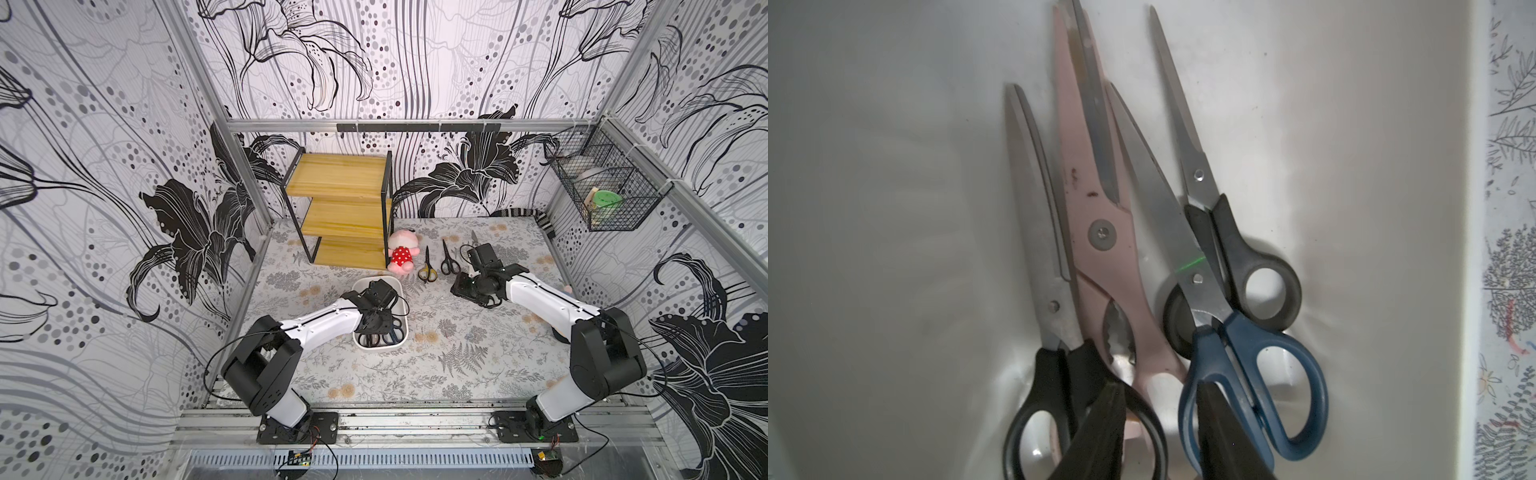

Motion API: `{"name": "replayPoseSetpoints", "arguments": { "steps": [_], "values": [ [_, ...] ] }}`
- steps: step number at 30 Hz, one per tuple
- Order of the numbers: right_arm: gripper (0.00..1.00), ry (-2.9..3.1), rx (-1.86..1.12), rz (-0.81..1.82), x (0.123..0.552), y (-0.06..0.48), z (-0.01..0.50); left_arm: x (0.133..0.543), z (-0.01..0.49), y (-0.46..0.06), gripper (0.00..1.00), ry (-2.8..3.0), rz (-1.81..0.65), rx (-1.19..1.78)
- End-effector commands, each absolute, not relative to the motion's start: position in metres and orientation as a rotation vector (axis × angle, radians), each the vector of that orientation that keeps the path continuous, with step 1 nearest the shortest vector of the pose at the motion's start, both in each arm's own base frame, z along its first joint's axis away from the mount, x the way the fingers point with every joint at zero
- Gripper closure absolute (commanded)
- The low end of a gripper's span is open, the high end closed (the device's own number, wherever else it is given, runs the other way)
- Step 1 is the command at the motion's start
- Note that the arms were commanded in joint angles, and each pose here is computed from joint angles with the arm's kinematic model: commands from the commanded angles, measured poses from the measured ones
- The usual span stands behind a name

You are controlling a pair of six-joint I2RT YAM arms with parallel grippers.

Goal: Take the scissors out of the storage box
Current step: Pick up the scissors from the storage box.

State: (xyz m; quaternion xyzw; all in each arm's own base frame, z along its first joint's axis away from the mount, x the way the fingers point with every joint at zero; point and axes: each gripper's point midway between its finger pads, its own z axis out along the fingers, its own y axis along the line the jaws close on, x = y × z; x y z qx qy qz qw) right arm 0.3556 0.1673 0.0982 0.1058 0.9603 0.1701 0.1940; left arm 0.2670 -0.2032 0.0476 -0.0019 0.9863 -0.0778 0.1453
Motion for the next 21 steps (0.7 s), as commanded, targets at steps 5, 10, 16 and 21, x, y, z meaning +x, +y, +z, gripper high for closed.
{"name": "replayPoseSetpoints", "arguments": {
  "steps": [5, 10, 16, 21],
  "values": [
    [0.51, 2.75, 0.276, 0.447, 0.37, 0.177, 0.084, 0.266, 0.045, -0.225, 0.64, 2.906, -0.249, -0.015],
    [0.51, 2.783, 0.243, 0.454, 0.379, 0.185, 0.077, 0.267, 0.035, -0.219, 0.65, 2.957, -0.139, -0.002],
    [0.51, 2.778, 0.245, 0.509, 0.383, 0.193, 0.075, 0.257, 0.047, -0.21, 0.65, 2.968, -0.123, -0.005],
    [0.51, 2.789, 0.237, 0.533, 0.382, 0.197, 0.071, 0.252, 0.057, -0.208, 0.64, 2.96, -0.154, -0.023]
  ]
}}
